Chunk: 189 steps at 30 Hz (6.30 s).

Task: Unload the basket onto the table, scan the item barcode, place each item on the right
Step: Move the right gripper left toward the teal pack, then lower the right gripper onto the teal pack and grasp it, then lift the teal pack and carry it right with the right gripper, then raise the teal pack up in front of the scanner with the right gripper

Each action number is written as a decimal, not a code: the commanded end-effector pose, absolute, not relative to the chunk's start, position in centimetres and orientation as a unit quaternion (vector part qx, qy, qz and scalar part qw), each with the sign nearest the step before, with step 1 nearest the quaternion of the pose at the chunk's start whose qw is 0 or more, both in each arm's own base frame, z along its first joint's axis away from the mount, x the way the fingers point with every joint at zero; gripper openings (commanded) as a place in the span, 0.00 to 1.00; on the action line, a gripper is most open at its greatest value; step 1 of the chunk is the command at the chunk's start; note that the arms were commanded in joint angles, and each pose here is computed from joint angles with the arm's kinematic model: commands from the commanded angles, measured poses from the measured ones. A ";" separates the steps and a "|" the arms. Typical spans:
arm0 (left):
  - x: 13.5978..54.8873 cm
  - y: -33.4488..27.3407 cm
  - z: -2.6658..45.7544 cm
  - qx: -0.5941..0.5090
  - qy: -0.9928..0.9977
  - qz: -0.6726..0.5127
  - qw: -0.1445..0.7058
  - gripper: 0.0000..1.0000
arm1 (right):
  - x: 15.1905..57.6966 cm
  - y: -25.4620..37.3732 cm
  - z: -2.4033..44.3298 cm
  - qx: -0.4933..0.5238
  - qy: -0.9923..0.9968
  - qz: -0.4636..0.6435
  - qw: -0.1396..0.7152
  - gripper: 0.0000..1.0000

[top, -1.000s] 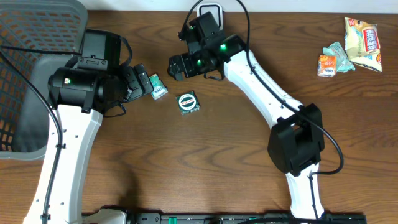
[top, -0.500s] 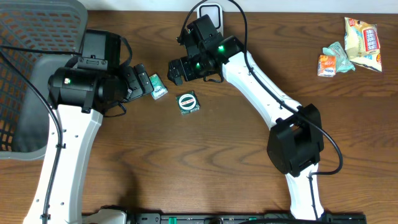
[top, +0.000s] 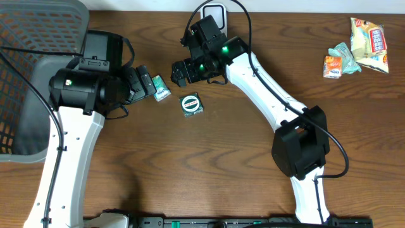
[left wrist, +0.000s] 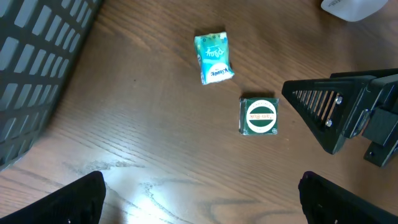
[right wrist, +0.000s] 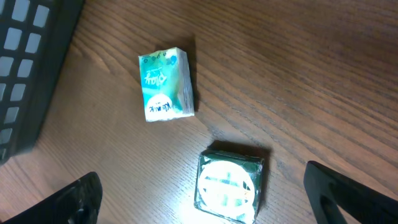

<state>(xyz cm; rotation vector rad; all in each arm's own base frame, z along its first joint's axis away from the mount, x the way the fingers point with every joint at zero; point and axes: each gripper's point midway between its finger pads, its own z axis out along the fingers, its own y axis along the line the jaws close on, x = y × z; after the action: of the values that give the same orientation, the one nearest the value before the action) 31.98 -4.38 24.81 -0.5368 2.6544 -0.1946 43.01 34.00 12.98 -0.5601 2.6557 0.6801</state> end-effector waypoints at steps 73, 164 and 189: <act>32.0 -4.1 25.2 -0.192 0.955 -0.066 0.218 0.98 | 45.5 32.2 10.1 -0.150 0.748 0.646 -0.009 0.01; 32.0 -4.1 25.2 -0.192 0.955 -0.066 0.218 0.98 | 35.6 14.0 20.0 -0.084 0.922 0.330 0.185 0.01; 32.0 -4.1 25.2 -0.192 0.955 -0.066 0.218 0.98 | 35.7 18.0 25.1 -0.175 0.688 0.685 0.162 0.01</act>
<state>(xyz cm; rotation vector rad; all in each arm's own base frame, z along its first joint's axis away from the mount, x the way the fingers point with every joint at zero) 31.98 -4.38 24.81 -0.5368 2.6544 -0.1946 36.14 17.87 24.69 -0.4753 1.9957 1.9213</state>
